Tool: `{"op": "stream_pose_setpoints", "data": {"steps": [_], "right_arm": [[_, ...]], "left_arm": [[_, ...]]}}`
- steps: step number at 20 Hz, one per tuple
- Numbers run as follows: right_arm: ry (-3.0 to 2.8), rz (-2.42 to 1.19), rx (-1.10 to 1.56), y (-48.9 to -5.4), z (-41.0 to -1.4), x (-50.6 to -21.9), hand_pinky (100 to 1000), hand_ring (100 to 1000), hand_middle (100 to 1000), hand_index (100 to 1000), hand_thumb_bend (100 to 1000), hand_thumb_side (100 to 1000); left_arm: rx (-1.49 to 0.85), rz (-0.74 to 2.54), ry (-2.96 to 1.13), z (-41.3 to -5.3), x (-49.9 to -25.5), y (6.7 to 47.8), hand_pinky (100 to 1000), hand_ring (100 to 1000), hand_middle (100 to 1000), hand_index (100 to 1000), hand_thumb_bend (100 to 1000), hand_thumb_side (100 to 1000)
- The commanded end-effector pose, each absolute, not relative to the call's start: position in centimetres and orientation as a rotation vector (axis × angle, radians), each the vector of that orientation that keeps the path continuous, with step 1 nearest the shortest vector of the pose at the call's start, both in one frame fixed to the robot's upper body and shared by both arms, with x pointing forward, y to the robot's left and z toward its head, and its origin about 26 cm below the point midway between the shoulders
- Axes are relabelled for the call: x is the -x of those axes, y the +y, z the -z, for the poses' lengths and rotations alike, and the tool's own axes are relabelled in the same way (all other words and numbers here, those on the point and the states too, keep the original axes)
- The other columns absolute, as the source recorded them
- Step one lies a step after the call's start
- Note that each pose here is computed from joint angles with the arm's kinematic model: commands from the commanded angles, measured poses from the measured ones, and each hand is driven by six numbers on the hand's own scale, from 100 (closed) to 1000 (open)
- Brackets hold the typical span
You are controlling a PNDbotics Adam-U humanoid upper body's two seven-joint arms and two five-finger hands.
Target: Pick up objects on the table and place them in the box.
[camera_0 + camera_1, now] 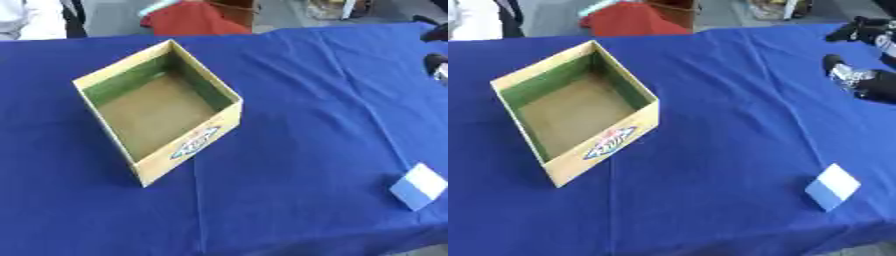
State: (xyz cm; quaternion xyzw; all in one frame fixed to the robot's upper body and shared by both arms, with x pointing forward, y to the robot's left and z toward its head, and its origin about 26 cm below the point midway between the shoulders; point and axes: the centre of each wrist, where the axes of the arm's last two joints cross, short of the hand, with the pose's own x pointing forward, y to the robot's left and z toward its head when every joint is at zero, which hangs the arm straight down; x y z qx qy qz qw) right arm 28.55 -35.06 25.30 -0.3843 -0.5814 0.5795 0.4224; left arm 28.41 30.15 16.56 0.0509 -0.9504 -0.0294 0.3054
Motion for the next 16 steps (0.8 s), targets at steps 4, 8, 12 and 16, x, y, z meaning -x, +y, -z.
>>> {"op": "stream_pose_setpoints", "data": {"steps": [4,8,12,16], "right_arm": [[-1.415,-1.486,0.974,-35.9,-25.5,-28.3,895,908,894,914,105,1000],[-1.383,-1.496,0.961,-36.4,-24.7,-28.2,899,911,898,914,154,920],[-1.33,-1.513,0.925,-36.9,-23.7,-28.3,906,926,907,923,218,830],[-1.247,-1.54,0.856,-37.6,-22.8,-28.7,904,927,906,930,222,799]], "left_arm": [[-0.149,0.118,-2.537,-17.4,-28.2,30.4,604,808,684,755,167,933],[-0.15,0.121,-2.532,-17.3,-28.2,30.4,604,808,684,755,168,933],[-0.151,0.121,-2.53,-17.3,-28.2,30.4,604,808,685,755,167,932],[-0.149,0.123,-2.528,-17.3,-28.2,30.4,604,809,685,755,168,933]]}}
